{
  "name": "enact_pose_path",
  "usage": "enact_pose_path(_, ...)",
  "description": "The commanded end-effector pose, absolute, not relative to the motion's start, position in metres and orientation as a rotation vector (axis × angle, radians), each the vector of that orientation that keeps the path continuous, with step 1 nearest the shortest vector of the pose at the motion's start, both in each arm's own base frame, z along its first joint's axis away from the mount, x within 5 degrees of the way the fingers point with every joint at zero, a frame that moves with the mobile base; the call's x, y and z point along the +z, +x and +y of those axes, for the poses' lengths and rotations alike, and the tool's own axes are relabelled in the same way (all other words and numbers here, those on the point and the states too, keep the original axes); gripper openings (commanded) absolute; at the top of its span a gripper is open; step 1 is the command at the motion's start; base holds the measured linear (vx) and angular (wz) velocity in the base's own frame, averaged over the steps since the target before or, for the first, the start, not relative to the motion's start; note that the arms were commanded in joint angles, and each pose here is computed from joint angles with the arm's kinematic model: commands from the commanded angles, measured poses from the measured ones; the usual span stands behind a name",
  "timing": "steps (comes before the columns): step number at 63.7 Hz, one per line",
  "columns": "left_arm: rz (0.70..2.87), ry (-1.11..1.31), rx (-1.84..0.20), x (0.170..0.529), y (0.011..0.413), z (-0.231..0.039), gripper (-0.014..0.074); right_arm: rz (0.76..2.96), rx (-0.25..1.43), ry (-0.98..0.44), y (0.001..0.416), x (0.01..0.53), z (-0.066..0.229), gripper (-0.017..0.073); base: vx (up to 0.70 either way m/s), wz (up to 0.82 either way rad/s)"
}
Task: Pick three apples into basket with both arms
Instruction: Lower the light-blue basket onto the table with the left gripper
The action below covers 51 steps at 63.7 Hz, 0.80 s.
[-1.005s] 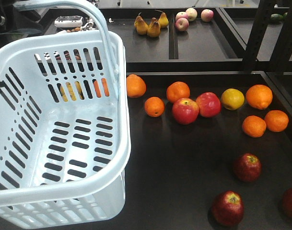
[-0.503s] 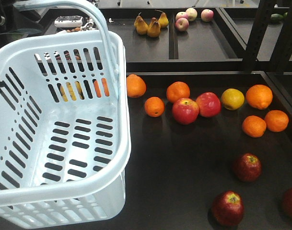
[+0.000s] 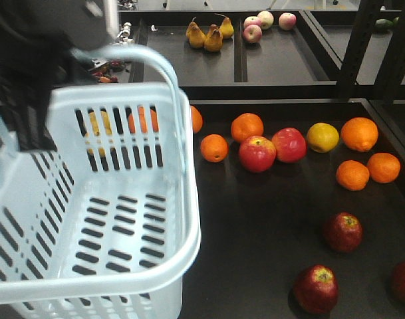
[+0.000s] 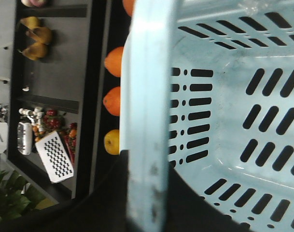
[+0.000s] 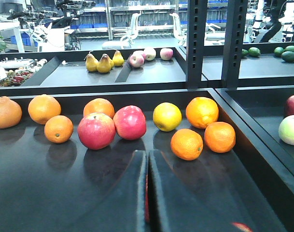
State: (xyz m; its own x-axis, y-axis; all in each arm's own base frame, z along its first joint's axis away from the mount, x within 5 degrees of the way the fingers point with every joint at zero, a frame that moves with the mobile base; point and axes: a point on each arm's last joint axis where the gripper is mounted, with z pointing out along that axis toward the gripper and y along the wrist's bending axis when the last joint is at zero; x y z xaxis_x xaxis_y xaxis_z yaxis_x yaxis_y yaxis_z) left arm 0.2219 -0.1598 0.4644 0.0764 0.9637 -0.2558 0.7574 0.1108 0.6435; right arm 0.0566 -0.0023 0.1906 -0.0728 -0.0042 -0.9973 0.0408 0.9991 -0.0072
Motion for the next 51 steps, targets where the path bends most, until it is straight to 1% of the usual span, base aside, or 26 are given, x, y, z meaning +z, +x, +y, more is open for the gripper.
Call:
enact_pose_path(1, 1.630, 1.636, 0.399, 0.456, 0.235, -0.173, -0.0006, 1.563, -0.043, 0.030, 0.056, 0.195, -0.003, -0.0008, 0.00, 0.00)
enact_pose_path(15, 1.557, 1.626, 0.403, 0.395, 0.270, -0.205, -0.0006, 1.563, -0.043, 0.030, 0.056, 0.195, -0.003, -0.0008, 0.00, 0.00)
enact_pose_path(27, 1.542, 1.598, 0.417, 0.359, 0.295, -0.223, -0.0006, 1.563, -0.043, 0.030, 0.056, 0.195, -0.003, -0.0008, 0.00, 0.00)
enact_pose_path(41, 1.596, 1.604, 0.403, 0.320, 0.325, -0.230, -0.0006, 1.563, -0.043, 0.030, 0.056, 0.195, -0.003, -0.0008, 0.00, 0.00)
enact_pose_path(51, 1.646, 1.562, 0.377, 0.301, 0.341, -0.230, -0.0006, 1.563, -0.043, 0.030, 0.056, 0.195, -0.003, -0.0008, 0.00, 0.00)
